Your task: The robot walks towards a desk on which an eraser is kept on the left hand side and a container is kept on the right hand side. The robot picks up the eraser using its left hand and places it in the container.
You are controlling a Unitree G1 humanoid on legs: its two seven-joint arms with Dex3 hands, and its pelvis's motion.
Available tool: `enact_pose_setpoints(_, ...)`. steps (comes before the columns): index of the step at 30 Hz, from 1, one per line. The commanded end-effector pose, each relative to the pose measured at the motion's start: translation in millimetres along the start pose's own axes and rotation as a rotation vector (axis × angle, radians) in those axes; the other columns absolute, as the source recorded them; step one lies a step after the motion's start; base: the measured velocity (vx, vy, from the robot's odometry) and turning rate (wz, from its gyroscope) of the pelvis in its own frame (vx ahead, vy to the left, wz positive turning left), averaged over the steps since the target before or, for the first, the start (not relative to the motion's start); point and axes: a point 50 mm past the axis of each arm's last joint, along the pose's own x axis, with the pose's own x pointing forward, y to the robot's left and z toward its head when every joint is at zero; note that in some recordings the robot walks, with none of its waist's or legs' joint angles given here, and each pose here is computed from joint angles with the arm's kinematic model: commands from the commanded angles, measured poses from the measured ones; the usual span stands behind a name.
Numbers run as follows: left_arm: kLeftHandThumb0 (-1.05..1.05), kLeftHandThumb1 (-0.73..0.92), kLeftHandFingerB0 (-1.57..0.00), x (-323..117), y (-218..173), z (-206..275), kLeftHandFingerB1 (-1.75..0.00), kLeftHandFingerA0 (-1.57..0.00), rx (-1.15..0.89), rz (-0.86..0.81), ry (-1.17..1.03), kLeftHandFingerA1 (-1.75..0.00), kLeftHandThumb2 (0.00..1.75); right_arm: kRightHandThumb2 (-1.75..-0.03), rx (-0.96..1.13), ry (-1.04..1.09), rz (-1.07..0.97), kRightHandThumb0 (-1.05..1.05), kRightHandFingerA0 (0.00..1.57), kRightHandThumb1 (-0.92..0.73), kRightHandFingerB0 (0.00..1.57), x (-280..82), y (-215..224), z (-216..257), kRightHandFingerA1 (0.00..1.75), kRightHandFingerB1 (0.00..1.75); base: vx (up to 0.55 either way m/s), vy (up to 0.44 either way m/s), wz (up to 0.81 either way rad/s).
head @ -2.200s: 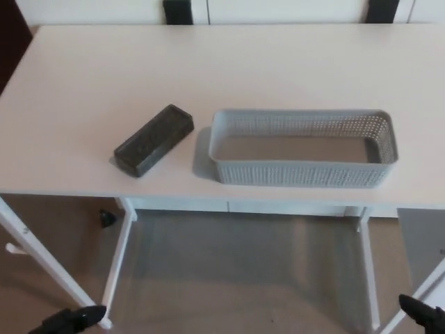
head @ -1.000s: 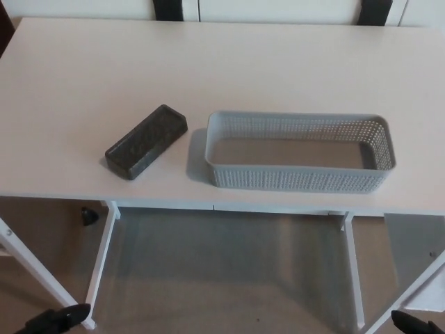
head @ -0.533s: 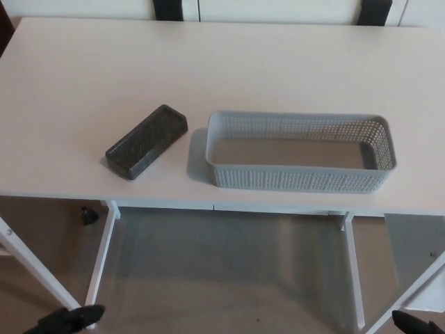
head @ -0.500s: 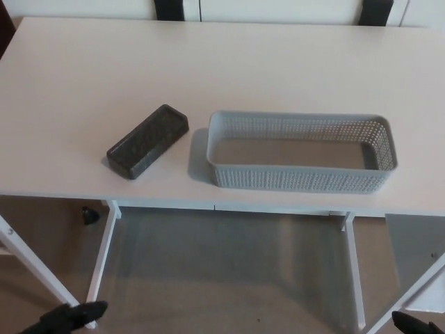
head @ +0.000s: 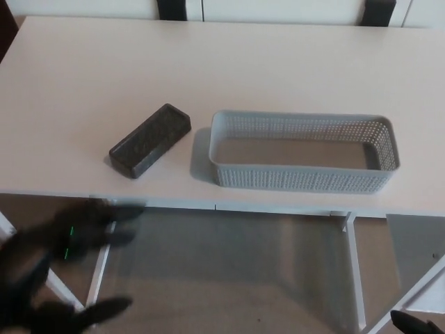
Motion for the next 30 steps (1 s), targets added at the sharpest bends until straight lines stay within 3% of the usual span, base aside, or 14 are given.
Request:
enact_pose_setpoints(1,-0.6,0.41,-0.34,34.9,25.7,156.5,-0.44,-0.4,0.293,0.215,-0.71,-0.5,0.75,-0.6,-0.032,-0.027,-0.022,-0.32,0.43,-0.67,0.26,-2.4,-8.2,4.9,0.52,0.42,0.0,0.0,0.0)
enact_pose_setpoints(4,-0.62,0.39,-0.23,64.9,46.6,144.6,-0.39,-0.27,0.435,0.325,-0.553,-0.45,0.72,-0.6,-0.036,-0.024,-0.016,-0.32,0.42,-0.67,0.26,-3.9,-8.0,4.1,0.52,0.41,0.0,0.0,0.0)
enact_pose_setpoints(7,-0.55,0.39,-0.2,88.0,55.6,126.2,-0.37,-0.25,0.487,0.357,-0.455,-0.42,0.67,-0.6,-0.031,-0.024,-0.024,-0.32,0.43,-0.67,0.25,-4.5,-7.8,4.0,0.51,0.41,0.0,0.0,0.0)
enact_pose_setpoints(8,-0.49,0.49,-0.18,100.0,59.5,111.7,-0.28,-0.2,0.525,0.36,-0.393,-0.31,0.56,-0.6,-0.031,-0.023,-0.025,-0.33,0.43,-0.67,0.25,-3.8,-7.8,3.9,0.51,0.41,0.0,0.0,0.0)
enact_pose_setpoints(9,-0.29,0.32,0.0,114.1,63.8,88.3,-0.47,0.0,0.58,0.352,-0.293,-0.48,0.87,-0.6,-0.028,-0.022,-0.022,-0.33,0.42,-0.67,0.24,-4.0,-7.7,2.6,0.52,0.41,0.0,0.0,0.0)
enact_pose_setpoints(18,-0.3,0.26,0.0,154.6,81.4,25.3,-0.47,-0.01,0.734,0.368,0.054,-0.49,0.84,-0.59,-0.048,-0.028,-0.011,-0.35,0.42,-0.67,0.25,-2.1,-6.5,4.0,0.51,0.41,0.0,0.0,0.0)
enact_pose_setpoints(19,-0.55,0.36,-0.12,157.6,82.1,21.4,-0.36,0.0,0.744,0.367,0.084,-0.38,0.73,-0.59,-0.056,-0.029,-0.009,-0.36,0.42,-0.67,0.24,-2.0,-6.7,4.1,0.51,0.41,0.0,0.0,0.0)
enact_pose_setpoints(20,-0.59,0.39,-0.1,160.6,83.5,17.7,-0.25,-0.05,0.751,0.367,0.115,-0.3,0.7,-0.59,-0.056,-0.029,-0.01,-0.35,0.42,-0.67,0.24,-2.0,-6.4,4.5,0.51,0.41,0.0,0.0,0.0)
enact_pose_setpoints(24,-0.59,0.38,-0.08,170.8,84.3,7.1,-0.23,-0.07,0.761,0.37,0.183,-0.27,0.72,-0.6,-0.044,-0.034,-0.015,-0.34,0.42,-0.67,0.23,-3.3,-6.3,5.3,0.52,0.41,0.0,0.0,0.0)
enact_pose_setpoints(25,-0.58,0.48,-0.07,173.1,84.1,4.2,-0.24,-0.05,0.764,0.366,0.204,-0.26,0.55,-0.6,-0.043,-0.035,-0.016,-0.33,0.42,-0.67,0.24,-3.3,-6.2,5.7,0.52,0.41,0.0,0.0,0.0)
enact_pose_setpoints(28,-0.6,0.49,-0.03,178.2,82.0,-2.3,-0.24,-0.03,0.776,0.358,0.263,-0.26,0.55,-0.6,-0.05,-0.037,-0.016,-0.33,0.42,-0.67,0.25,-2.1,-6.4,7.4,0.52,0.42,0.0,0.0,0.0)
enact_pose_setpoints(29,-0.6,0.39,-0.05,178.7,81.4,-3.3,-0.21,-0.06,0.783,0.357,0.268,-0.24,0.74,-0.6,-0.049,-0.038,-0.016,-0.32,0.42,-0.67,0.25,-1.8,-6.1,7.7,0.53,0.42,0.0,0.0,0.0)
enact_pose_setpoints(30,-0.61,0.39,-0.05,179.2,79.5,-6.0,-0.2,-0.06,0.794,0.353,0.28,-0.24,0.75,-0.6,-0.044,-0.039,-0.015,-0.32,0.42,-0.67,0.25,-2.6,-4.9,7.1,0.53,0.42,0.0,0.0,0.0)
